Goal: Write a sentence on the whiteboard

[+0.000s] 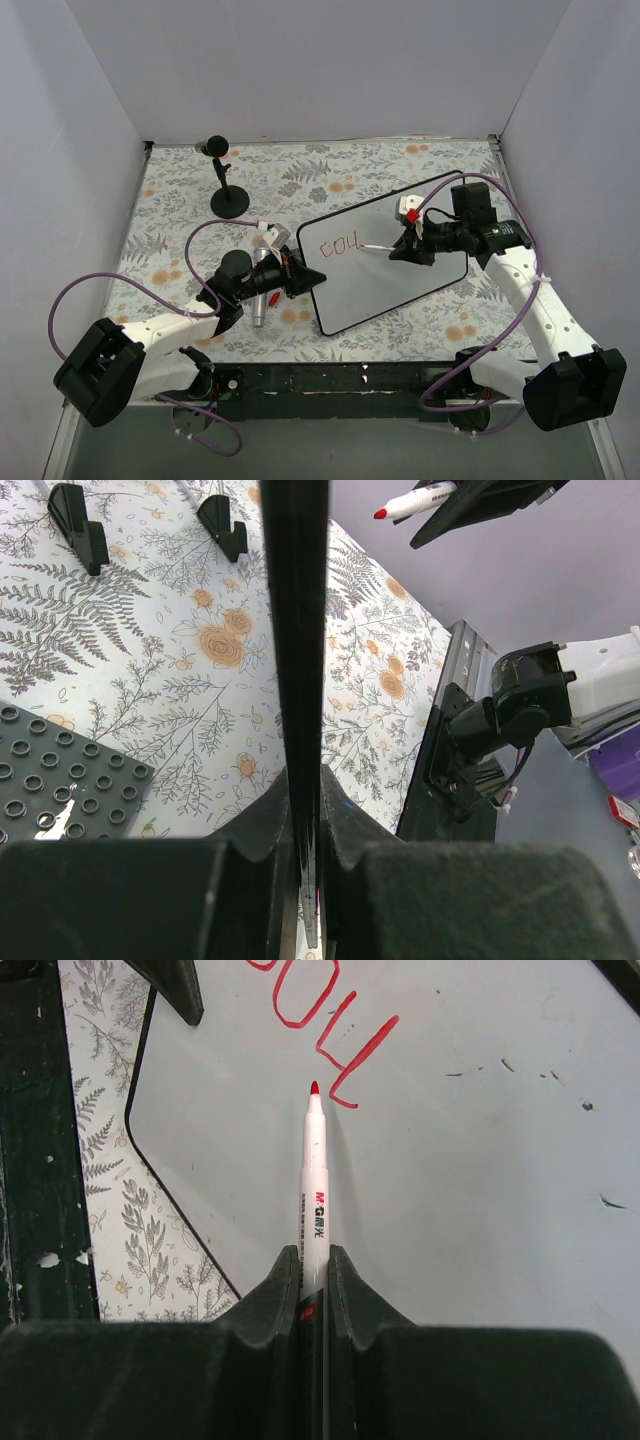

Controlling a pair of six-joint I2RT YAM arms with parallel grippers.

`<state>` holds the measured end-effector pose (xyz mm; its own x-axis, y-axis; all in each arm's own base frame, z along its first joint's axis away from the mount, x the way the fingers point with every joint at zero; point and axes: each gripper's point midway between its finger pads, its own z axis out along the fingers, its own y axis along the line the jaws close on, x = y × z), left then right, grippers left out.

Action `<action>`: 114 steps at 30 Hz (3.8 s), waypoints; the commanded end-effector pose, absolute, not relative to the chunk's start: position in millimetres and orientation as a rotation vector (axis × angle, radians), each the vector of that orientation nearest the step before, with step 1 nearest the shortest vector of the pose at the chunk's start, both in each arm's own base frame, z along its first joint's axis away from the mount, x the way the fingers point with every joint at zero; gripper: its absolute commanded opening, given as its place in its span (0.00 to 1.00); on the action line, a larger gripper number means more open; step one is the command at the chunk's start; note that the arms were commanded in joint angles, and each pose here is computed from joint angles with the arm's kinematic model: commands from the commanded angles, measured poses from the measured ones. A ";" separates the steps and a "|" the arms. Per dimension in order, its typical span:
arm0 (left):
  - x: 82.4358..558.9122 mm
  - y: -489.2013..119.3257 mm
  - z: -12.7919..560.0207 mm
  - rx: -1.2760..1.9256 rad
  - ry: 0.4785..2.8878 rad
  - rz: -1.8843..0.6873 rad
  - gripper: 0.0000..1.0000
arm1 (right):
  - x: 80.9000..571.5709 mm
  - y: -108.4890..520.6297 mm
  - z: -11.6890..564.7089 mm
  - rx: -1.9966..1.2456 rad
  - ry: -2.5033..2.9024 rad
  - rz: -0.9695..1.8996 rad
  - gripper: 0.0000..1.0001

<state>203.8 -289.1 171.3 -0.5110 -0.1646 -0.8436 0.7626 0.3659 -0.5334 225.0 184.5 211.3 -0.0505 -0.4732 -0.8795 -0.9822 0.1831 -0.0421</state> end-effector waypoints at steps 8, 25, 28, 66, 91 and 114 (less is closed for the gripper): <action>205.2 -287.2 175.6 0.551 1.686 -1.258 0.00 | 220.6 194.2 221.9 -1.467 1.578 0.823 0.01; 205.3 -287.2 175.1 0.550 1.688 -1.259 0.00 | 225.8 192.5 228.3 -1.461 1.572 0.778 0.01; 205.2 -287.2 175.6 0.551 1.686 -1.258 0.00 | 225.2 192.6 228.0 -1.460 1.575 0.779 0.01; 204.8 -287.5 178.1 0.553 1.673 -1.263 0.00 | 214.7 200.3 233.1 -1.499 1.484 0.856 0.01; 204.9 -286.8 181.1 0.553 1.677 -1.258 0.00 | 227.4 197.4 244.8 -1.439 1.553 0.807 0.01; 204.1 -286.9 182.1 0.554 1.674 -1.261 0.00 | 230.2 194.4 248.8 -1.407 1.579 0.773 0.01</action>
<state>202.2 -287.5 170.3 -0.5130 -0.1665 -0.8421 0.7600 0.3679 -0.5358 226.6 192.4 229.3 -0.0570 -0.4657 -0.8831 -0.9848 0.1715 -0.0268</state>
